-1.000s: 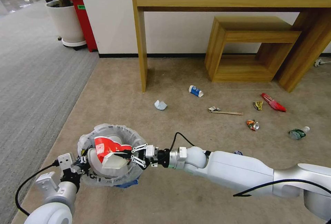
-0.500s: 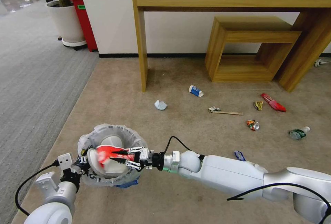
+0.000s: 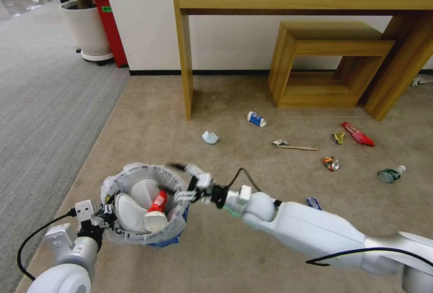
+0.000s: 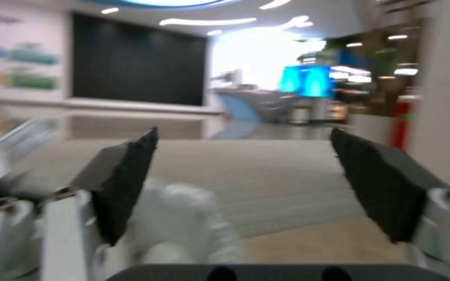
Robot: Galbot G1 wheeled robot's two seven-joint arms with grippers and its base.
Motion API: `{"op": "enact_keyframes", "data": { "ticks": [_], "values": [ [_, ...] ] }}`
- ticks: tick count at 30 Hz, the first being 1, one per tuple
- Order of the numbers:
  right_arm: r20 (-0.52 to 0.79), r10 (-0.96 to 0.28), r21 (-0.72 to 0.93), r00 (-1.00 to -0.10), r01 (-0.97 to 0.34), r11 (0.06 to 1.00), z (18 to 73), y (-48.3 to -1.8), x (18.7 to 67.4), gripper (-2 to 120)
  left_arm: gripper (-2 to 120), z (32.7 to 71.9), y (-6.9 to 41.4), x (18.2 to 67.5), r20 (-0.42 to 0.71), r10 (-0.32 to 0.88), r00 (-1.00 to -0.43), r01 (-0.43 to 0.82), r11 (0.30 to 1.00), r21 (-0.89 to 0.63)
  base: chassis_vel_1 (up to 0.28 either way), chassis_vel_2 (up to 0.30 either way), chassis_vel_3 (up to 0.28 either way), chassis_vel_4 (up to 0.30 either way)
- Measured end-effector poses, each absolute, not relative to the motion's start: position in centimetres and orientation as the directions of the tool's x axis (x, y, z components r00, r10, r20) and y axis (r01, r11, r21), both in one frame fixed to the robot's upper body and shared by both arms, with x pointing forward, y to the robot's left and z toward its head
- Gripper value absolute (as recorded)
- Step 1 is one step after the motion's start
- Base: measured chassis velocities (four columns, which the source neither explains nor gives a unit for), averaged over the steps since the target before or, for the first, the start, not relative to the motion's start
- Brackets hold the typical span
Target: Pick up the trash bin and place the garbage on the floor into it.
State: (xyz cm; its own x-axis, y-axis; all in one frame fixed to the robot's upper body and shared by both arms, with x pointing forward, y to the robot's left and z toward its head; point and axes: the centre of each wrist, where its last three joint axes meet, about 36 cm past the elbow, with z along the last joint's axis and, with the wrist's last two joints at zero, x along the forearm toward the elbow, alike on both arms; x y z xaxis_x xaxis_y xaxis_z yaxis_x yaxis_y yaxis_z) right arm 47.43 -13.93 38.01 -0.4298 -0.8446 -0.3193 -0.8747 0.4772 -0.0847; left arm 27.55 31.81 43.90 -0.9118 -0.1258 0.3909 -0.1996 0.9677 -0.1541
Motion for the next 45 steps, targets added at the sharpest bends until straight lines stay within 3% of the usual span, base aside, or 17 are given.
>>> {"op": "enact_keyframes", "data": {
  "ticks": [6,8,10,11,14,18,31,45],
  "values": [
    [-0.365,-0.677,-0.027,-0.639,-0.720,0.693,42.0,-18.5,47.7,100,3,43.7,31.8,27.7,0.394,-0.120,-0.911,-0.195,0.968,-0.155,0.000,0.000,0.000,0.000],
    [-0.366,-0.664,-0.024,-0.652,-0.706,0.708,42.2,-18.9,47.6,100,3,43.7,31.7,27.7,0.394,-0.120,-0.911,-0.195,0.969,-0.155,0.000,0.000,0.000,0.000],
    [-0.350,-0.557,-0.017,-0.753,-0.589,0.808,43.1,-21.2,46.7,100,3,43.5,31.6,27.7,0.393,-0.117,-0.912,-0.191,0.970,-0.153,0.000,0.000,0.000,0.000],
    [-0.350,-0.557,-0.017,-0.753,-0.589,0.808,43.1,-21.2,46.7,100,3,43.5,31.6,27.7,0.393,-0.117,-0.912,-0.191,0.970,-0.153,0.000,0.000,0.000,0.000],
    [-0.320,-0.405,-0.030,-0.856,-0.419,0.908,43.5,-24.1,45.4,100,3,43.4,31.5,27.7,0.390,-0.114,-0.914,-0.187,0.971,-0.152,0.000,0.000,0.000,0.000],
    [-0.282,-0.270,-0.038,-0.921,-0.270,0.962,43.8,-26.4,44.4,100,3,43.4,31.4,27.6,0.391,-0.112,-0.914,-0.184,0.971,-0.152,0.000,0.000,0.000,0.000],
    [-0.141,0.023,-0.123,-0.990,0.040,0.992,41.9,-29.9,40.9,100,3,42.9,31.4,27.2,0.420,-0.138,-0.897,-0.184,0.980,-0.073,0.000,0.000,0.000,0.000],
    [-0.144,0.073,-0.171,-0.987,0.097,0.981,39.7,-31.6,38.9,100,3,42.5,31.1,26.5,0.437,-0.097,-0.894,-0.151,0.984,-0.092,0.000,0.000,0.000,0.000]
  ]
}}
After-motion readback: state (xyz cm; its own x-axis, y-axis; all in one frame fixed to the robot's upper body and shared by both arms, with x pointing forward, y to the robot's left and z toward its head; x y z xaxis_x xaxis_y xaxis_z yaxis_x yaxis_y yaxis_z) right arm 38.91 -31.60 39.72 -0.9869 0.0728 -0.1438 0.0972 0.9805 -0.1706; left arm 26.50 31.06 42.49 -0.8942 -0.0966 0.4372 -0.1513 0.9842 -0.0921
